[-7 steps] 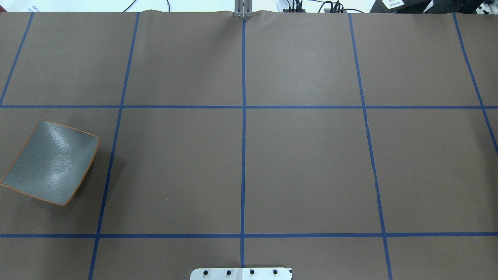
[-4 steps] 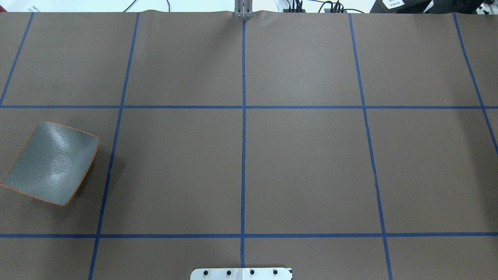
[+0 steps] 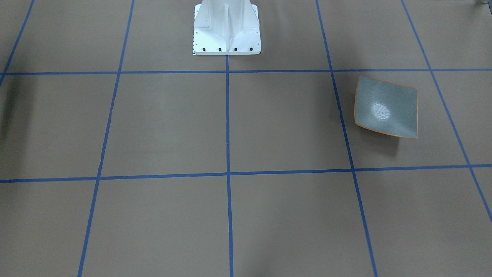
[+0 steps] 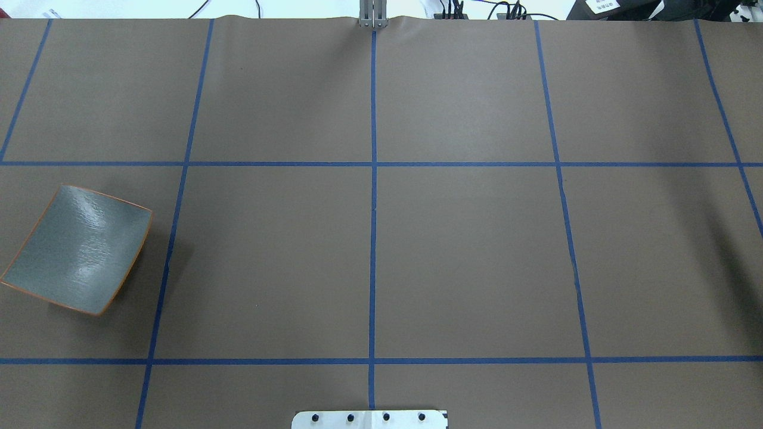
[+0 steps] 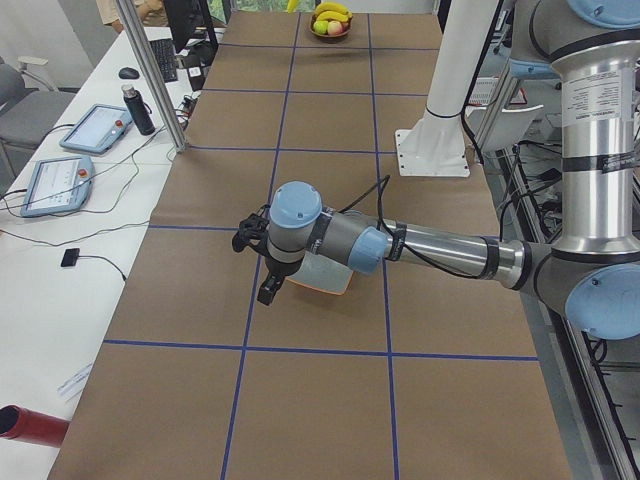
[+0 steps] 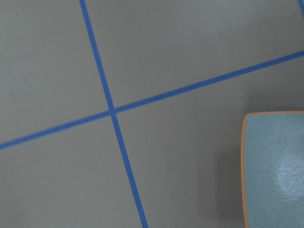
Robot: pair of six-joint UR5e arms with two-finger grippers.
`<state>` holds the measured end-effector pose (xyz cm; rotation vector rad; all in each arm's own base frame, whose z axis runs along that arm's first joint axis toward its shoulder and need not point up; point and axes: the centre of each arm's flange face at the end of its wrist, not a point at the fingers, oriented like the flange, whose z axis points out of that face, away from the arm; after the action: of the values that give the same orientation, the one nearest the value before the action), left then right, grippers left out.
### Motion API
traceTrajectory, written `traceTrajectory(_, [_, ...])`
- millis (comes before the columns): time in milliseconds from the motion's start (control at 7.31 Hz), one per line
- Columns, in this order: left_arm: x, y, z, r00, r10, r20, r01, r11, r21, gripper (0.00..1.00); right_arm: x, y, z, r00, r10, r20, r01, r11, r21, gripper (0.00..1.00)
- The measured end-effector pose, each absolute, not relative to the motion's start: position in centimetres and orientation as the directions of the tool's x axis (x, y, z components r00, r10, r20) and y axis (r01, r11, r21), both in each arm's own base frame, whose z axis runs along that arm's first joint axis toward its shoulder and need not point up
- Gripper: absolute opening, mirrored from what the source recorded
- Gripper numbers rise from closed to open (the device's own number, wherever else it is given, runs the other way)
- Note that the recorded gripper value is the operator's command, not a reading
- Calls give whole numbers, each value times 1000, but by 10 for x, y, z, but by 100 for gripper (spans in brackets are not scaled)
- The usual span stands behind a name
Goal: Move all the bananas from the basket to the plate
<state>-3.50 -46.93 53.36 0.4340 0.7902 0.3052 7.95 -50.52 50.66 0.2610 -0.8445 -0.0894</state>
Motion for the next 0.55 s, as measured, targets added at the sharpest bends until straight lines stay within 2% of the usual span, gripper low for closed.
traceTrajectory(274, [-33, -498, 496, 663, 449, -599, -65, 831, 552, 100, 26, -521, 439, 617, -93, 782, -115, 972, 206, 0])
traceTrajectory(547, [-16, -511, 453, 602, 416, -682, 36, 838, 544, 100, -49, -527, 376, 512, -3, 859, -230, 963, 140, 0])
